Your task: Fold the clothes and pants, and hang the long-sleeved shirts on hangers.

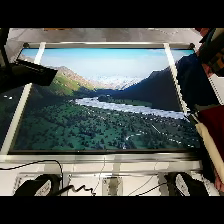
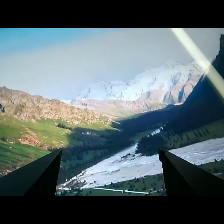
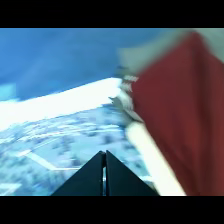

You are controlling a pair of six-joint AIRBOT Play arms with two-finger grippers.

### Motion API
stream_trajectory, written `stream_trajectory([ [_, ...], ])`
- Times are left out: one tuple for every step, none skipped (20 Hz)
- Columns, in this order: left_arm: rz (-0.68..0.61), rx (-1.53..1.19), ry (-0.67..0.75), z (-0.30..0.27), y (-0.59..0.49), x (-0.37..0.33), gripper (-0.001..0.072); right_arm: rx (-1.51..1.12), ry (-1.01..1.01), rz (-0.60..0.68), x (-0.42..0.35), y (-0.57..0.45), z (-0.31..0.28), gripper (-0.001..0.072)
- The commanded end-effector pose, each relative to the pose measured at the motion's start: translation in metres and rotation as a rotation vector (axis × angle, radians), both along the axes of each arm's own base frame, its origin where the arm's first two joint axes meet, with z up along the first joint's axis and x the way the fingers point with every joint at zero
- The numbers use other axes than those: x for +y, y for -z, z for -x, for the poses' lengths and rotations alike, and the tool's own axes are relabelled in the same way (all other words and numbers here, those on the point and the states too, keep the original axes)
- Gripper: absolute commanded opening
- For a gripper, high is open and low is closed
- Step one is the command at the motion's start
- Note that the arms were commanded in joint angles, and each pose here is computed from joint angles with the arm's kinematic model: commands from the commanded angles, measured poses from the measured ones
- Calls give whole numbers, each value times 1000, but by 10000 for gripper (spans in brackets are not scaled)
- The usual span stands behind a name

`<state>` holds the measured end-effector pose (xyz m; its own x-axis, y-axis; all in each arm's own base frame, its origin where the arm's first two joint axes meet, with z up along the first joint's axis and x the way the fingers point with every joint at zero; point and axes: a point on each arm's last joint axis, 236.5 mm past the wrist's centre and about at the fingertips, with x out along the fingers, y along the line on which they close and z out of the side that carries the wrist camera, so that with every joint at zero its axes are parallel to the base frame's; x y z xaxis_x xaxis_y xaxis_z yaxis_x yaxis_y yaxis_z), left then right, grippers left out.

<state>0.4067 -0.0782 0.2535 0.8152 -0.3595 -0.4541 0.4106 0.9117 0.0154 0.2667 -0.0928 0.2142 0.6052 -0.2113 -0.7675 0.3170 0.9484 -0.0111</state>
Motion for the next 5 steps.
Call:
stream_trajectory([
  [0,-1,-1,0,-1,0,695,1,-228,57,57,-2,-15,18],
  [0,-1,-1,0,-1,0,695,-1,-261,53,66,-2,-16,19],
  [0,-1,-1,0,-1,0,695,2,-287,35,75,-1,-16,19],
  [0,-1,-1,0,-1,0,695,1,-304,18,82,0,-16,19],
  [0,-1,-1,0,-1,0,695,-5,-318,-5,88,-1,-16,19],
])
